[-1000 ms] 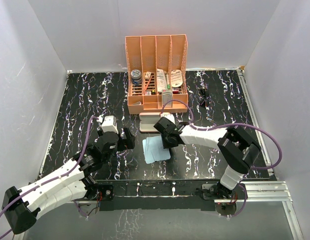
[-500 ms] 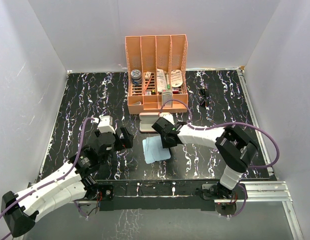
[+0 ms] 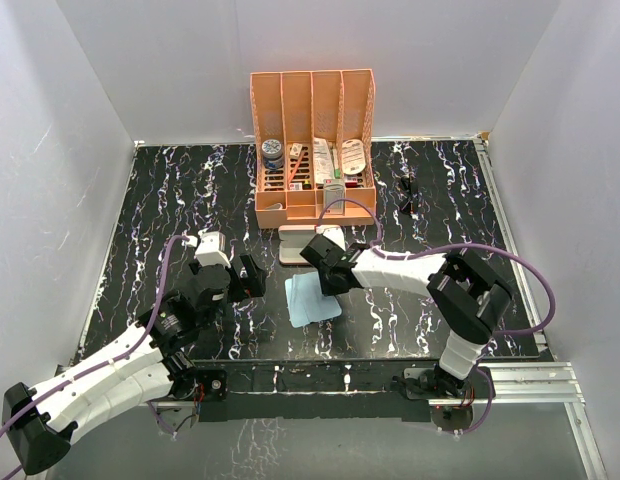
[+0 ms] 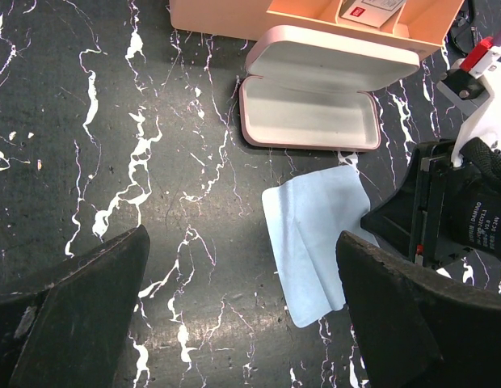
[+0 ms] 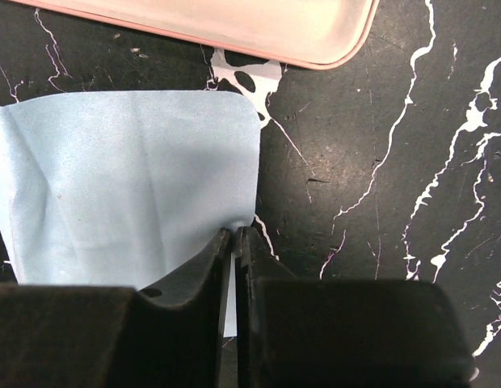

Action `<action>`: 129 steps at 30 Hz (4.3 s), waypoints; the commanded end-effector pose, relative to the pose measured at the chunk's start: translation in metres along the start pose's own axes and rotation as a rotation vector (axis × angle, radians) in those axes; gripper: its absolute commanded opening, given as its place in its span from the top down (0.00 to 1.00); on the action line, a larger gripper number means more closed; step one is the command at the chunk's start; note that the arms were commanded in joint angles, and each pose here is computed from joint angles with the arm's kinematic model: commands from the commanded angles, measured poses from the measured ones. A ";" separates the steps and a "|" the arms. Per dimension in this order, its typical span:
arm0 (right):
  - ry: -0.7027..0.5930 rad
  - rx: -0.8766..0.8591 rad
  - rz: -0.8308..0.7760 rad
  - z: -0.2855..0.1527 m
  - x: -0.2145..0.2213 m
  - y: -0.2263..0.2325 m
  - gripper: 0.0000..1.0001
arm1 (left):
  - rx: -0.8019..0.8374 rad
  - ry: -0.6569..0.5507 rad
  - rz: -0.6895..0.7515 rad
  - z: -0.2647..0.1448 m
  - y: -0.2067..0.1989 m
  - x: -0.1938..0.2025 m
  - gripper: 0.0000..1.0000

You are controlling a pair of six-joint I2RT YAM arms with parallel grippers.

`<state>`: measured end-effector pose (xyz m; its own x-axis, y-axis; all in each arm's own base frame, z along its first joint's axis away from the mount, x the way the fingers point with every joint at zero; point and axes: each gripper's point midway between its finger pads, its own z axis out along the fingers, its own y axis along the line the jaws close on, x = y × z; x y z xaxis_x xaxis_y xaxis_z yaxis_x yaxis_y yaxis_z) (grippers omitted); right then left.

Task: Organize the sunglasses
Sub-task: Adjust the glasses cleaning cloth at the center of the board.

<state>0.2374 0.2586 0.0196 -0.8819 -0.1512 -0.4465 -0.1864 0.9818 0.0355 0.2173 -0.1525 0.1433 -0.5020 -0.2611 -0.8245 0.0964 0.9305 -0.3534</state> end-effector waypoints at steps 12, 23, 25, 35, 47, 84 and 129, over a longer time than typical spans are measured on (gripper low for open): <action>0.065 0.014 0.016 0.007 0.030 -0.009 1.00 | -0.005 -0.005 0.001 0.000 0.001 0.000 0.01; 0.018 0.005 0.041 -0.017 0.018 -0.013 1.00 | 0.000 0.002 0.001 0.001 0.000 0.002 0.01; 0.011 0.010 0.044 -0.018 0.016 -0.014 1.00 | 0.002 0.003 0.001 0.001 0.000 0.002 0.01; -0.013 0.029 0.051 -0.030 0.008 -0.020 1.00 | 0.008 0.001 0.002 0.001 -0.001 0.001 0.01; -0.009 -0.053 0.054 -0.034 -0.002 0.002 1.00 | 0.007 0.011 0.004 0.002 -0.001 0.004 0.01; 0.030 -0.142 0.053 -0.032 -0.010 0.057 1.00 | 0.008 0.007 -0.009 0.002 0.003 0.010 0.01; 0.070 -0.131 0.002 -0.020 0.001 0.090 1.00 | 0.014 0.009 -0.018 0.004 0.004 0.015 0.01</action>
<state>0.2032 0.3296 0.0294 -0.9202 -0.1850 -0.3449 -0.2434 0.9606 0.1341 0.2132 -0.1527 0.1245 -0.5204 -0.2634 -0.8123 0.0956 0.9273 -0.3620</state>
